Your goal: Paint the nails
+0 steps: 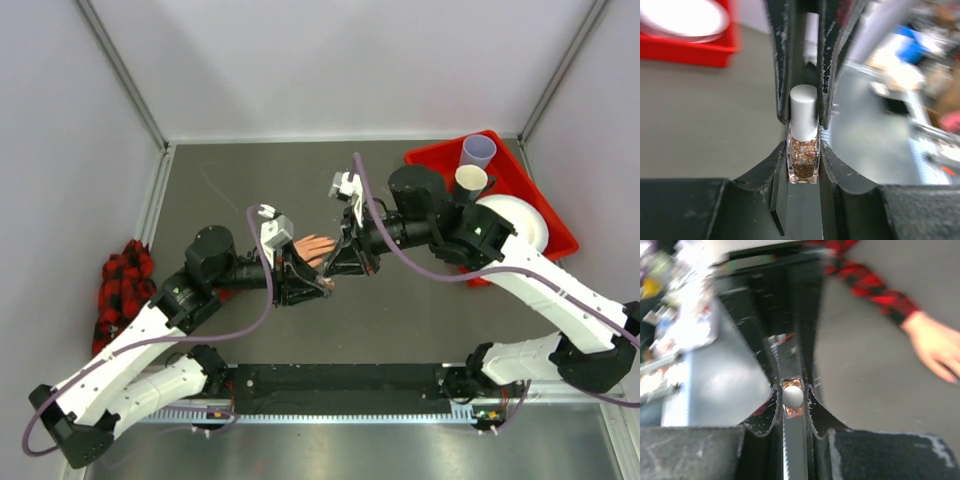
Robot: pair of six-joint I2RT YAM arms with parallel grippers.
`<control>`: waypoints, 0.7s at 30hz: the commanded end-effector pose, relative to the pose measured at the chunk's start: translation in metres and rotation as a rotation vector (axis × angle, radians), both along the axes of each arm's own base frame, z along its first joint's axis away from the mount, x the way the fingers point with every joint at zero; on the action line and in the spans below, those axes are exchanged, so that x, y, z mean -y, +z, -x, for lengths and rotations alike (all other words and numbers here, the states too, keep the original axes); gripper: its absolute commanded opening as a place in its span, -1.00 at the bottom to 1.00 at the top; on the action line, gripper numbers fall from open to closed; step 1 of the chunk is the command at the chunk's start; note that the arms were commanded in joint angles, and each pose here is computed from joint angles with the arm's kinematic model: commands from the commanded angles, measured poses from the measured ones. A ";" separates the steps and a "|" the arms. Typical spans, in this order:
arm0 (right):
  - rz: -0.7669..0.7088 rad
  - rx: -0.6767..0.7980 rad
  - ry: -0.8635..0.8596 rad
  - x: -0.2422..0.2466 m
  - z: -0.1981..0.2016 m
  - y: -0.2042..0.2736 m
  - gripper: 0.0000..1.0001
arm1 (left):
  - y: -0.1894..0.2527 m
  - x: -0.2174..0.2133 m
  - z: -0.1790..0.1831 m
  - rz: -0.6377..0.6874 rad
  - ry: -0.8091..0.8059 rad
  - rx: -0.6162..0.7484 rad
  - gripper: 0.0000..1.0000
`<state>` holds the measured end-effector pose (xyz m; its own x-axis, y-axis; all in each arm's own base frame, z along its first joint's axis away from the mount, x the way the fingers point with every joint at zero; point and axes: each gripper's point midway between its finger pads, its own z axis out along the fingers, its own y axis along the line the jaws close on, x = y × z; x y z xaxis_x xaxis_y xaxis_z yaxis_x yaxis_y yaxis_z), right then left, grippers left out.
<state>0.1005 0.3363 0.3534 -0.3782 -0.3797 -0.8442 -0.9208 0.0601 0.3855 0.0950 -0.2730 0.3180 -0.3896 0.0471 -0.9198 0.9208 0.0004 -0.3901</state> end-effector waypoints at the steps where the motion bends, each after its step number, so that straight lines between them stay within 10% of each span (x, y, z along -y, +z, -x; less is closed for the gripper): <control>1: 0.028 -0.047 -0.446 -0.003 -0.050 -0.021 -1.00 | 0.020 -0.034 -0.110 -0.080 0.627 0.208 -1.00; 7: 0.110 -0.128 -1.144 -0.007 -0.079 -0.053 -1.00 | 0.012 -0.035 -0.159 -0.062 0.805 0.304 -1.00; 16: 0.108 -0.091 -1.062 -0.020 -0.078 -0.046 -1.00 | -0.008 -0.008 -0.109 -0.053 0.501 0.251 -1.00; 21: 0.076 -0.031 -0.793 -0.014 -0.058 -0.018 -0.10 | -0.020 -0.011 -0.071 -0.080 0.354 0.195 -1.00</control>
<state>0.1922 0.3478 0.2958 -0.6026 0.0609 -0.7957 -0.3537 0.8734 0.3347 0.1873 -0.2591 0.2596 -0.2989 0.0938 -0.9497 0.8552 0.4679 -0.2230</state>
